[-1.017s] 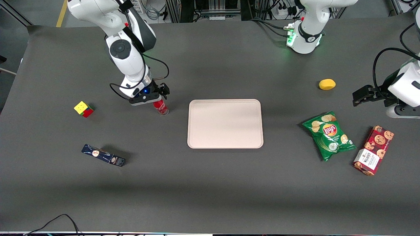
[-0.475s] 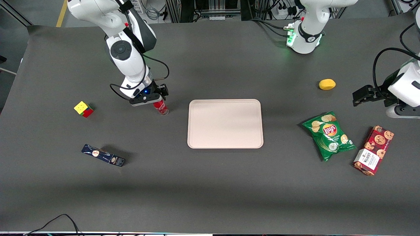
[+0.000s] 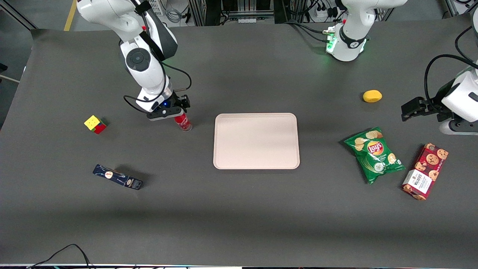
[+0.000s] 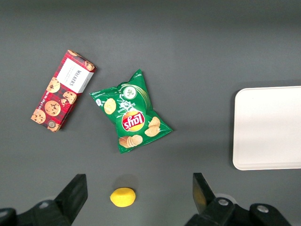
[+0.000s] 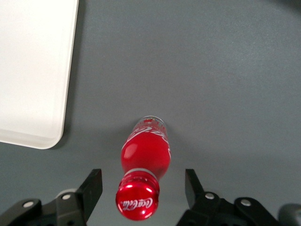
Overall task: Place coke bottle on tray
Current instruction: 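Close the right gripper on the bottle neck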
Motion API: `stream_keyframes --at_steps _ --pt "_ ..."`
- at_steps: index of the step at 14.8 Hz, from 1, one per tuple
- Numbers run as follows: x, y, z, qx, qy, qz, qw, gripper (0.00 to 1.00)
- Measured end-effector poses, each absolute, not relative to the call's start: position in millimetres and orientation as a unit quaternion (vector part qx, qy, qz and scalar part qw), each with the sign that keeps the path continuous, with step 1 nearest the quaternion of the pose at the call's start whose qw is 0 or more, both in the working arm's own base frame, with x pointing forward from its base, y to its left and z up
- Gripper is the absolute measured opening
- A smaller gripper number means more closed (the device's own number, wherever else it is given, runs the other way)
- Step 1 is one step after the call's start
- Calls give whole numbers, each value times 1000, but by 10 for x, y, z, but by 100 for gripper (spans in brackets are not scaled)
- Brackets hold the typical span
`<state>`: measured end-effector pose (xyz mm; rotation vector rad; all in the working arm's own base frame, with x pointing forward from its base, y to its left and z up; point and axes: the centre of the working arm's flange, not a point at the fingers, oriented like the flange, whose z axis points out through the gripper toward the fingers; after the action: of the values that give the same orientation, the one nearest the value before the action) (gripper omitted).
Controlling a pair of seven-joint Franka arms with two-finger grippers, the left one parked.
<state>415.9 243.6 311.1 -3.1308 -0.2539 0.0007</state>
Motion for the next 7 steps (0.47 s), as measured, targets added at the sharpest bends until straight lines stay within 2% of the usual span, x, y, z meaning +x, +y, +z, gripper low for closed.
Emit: stream_keyframes --at_steps 2,4,5,7 --pt "4166 2441 3122 -997 -81 -1 1 63" --pt "4181 2449 3143 -997 -81 -3 2 38" --pt "4190 2451 3155 -997 -81 -4 2 32" --pt "4191 2452 3155 -997 -81 -4 2 33"
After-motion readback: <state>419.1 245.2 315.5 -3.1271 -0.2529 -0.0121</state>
